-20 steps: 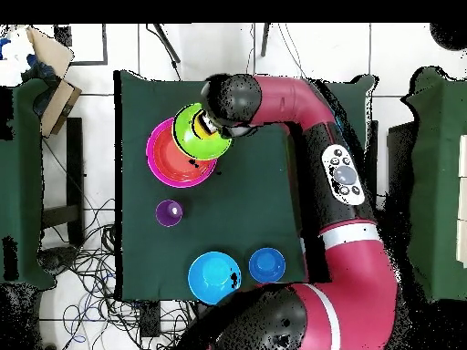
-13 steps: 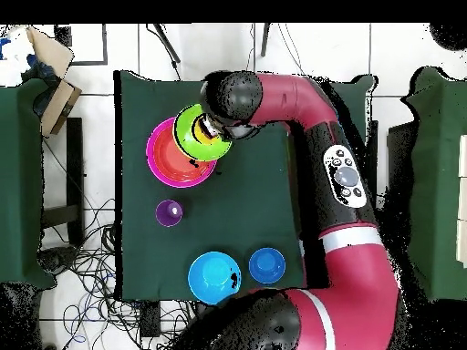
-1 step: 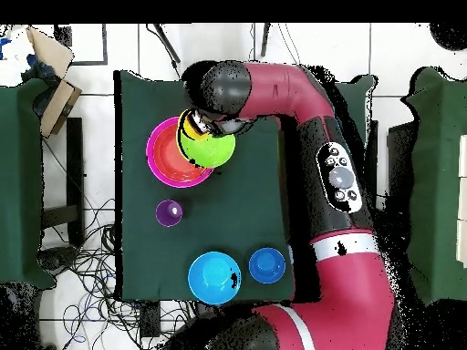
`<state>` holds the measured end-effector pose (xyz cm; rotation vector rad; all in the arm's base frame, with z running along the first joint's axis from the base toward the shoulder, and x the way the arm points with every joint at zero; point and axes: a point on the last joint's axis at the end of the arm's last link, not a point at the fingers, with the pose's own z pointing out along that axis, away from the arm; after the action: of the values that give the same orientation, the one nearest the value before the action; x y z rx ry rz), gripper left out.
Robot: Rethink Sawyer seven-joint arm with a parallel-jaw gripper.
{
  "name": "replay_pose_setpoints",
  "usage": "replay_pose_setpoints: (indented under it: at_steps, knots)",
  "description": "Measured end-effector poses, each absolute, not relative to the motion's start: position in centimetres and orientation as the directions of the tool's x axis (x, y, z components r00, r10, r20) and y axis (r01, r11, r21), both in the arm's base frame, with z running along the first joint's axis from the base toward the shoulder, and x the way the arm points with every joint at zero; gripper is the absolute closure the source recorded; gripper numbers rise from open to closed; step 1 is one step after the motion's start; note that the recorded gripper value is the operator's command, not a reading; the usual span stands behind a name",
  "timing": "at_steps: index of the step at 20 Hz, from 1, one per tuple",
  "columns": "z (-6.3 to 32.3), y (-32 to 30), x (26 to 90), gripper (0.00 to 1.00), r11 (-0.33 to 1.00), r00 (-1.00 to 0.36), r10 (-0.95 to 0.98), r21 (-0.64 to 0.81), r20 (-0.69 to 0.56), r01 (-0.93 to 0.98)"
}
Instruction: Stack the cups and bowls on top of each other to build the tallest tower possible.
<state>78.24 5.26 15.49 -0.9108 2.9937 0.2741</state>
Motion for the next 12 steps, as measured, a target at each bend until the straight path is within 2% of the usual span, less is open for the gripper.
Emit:
replay_pose_setpoints:
  at_steps: [12]
  knots:
    - [14.6,7.3,78.1,1.00,0.834,-0.846,-0.530,0.149,-0.049,-0.531]
